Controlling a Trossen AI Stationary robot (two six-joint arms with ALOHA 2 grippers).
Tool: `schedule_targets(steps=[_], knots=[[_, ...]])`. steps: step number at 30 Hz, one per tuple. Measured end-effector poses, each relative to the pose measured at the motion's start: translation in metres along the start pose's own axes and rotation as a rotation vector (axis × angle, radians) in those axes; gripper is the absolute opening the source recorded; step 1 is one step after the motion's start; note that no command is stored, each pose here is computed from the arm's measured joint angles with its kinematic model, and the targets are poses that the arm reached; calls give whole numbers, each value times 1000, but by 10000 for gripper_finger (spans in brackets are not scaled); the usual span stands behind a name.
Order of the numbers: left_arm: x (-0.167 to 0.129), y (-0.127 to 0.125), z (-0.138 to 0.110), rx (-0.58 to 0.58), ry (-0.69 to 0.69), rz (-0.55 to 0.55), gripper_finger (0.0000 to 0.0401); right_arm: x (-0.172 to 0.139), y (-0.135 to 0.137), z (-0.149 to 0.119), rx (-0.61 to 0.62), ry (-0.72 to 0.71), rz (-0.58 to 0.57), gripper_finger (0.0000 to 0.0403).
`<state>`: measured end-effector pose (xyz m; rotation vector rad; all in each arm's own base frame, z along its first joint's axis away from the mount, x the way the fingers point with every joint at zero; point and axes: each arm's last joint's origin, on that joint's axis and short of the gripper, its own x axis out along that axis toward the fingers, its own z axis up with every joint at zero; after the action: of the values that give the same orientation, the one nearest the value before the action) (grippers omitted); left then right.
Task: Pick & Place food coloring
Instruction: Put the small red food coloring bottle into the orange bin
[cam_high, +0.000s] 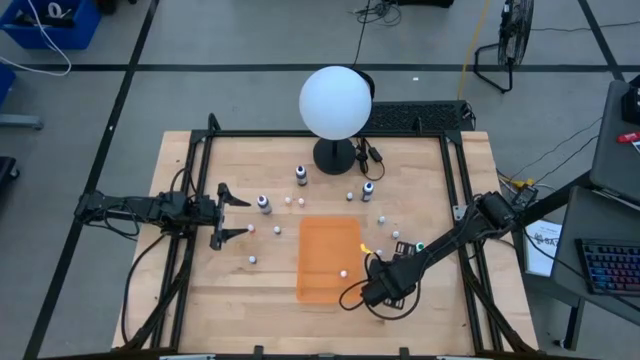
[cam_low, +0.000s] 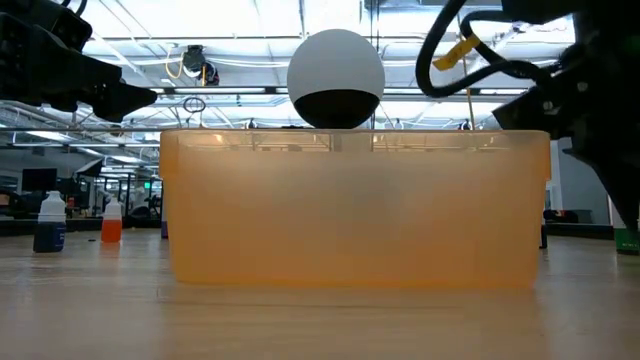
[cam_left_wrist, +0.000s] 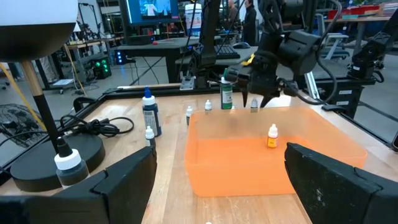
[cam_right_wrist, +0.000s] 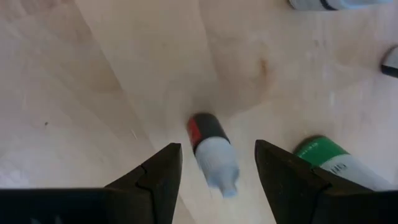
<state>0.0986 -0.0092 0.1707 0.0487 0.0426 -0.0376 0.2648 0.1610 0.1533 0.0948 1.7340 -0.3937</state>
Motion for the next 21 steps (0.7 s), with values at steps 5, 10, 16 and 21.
schedule_targets(steps=[5,10,16,21], knots=[[0,0,0,0,0,0,351,10,1,0,2,-16,20,194],[0,0,0,0,0,0,351,12,0,0,2,-20,24,190],[0,0,0,0,0,0,351,12,2,1,-2,-37,44,177],[0,0,0,0,0,0,351,12,2,2,-1,-43,51,172]])
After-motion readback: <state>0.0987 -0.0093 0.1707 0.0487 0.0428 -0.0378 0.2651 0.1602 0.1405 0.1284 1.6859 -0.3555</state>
